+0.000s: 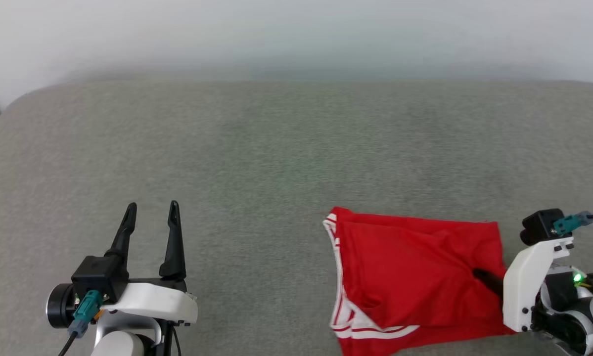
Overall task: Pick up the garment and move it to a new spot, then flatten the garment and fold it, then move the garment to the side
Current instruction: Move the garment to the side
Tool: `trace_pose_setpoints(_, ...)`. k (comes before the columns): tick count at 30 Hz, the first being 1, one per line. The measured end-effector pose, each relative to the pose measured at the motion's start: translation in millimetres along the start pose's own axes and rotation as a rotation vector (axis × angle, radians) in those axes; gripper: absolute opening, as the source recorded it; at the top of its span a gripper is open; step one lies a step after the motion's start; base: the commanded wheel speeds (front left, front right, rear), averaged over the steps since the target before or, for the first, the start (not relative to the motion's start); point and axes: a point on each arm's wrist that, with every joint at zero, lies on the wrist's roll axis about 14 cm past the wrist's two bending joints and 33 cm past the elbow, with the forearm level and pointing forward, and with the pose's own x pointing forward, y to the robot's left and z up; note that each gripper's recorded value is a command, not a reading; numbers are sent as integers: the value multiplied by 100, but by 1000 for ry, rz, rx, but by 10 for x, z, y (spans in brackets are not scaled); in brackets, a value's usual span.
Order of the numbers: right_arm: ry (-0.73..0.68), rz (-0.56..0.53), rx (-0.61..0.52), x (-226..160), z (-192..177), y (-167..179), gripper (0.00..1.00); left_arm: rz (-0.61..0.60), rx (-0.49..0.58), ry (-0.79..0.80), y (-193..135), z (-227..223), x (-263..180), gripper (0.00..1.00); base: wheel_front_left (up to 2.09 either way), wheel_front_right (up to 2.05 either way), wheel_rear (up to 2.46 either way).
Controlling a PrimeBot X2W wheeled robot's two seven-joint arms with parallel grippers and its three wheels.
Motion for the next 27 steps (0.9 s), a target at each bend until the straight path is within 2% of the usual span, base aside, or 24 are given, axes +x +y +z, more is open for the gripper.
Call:
trace_pose_setpoints(4, -20, -139, -101, -193, 30, -320, 0, -56, -7, -12, -188, 17, 85, 100, 0, 0, 0)
trace_pose_setpoints(7, -68, -209, -126, -354, 121, -494, 0, -113, -27, -27, -403, 40, 163, 100, 0, 0, 0)
trace_pose_setpoints(12, -136, -290, -121, -532, 252, -754, 0, -240, -45, -68, -843, 100, 389, 100, 0, 0, 0)
trace_pose_setpoints(18, -221, -441, -115, -662, 563, -1346, 0, -348, -62, -81, -1239, -24, 712, 100, 0, 0, 0)
trace_pose_setpoints(19, -245, -494, -80, -715, 623, -1588, 0, -380, -59, -73, -1338, -107, 820, 100, 0, 0, 0)
trace_pose_setpoints(20, -245, -494, -80, -715, 623, -1588, 0, -380, -59, -73, -1338, -107, 820, 100, 0, 0, 0)
trace_pose_setpoints(27, -312, -698, -14, -985, 805, -2371, 0, -468, -56, -31, -1576, -463, 1091, 100, 0, 0, 0)
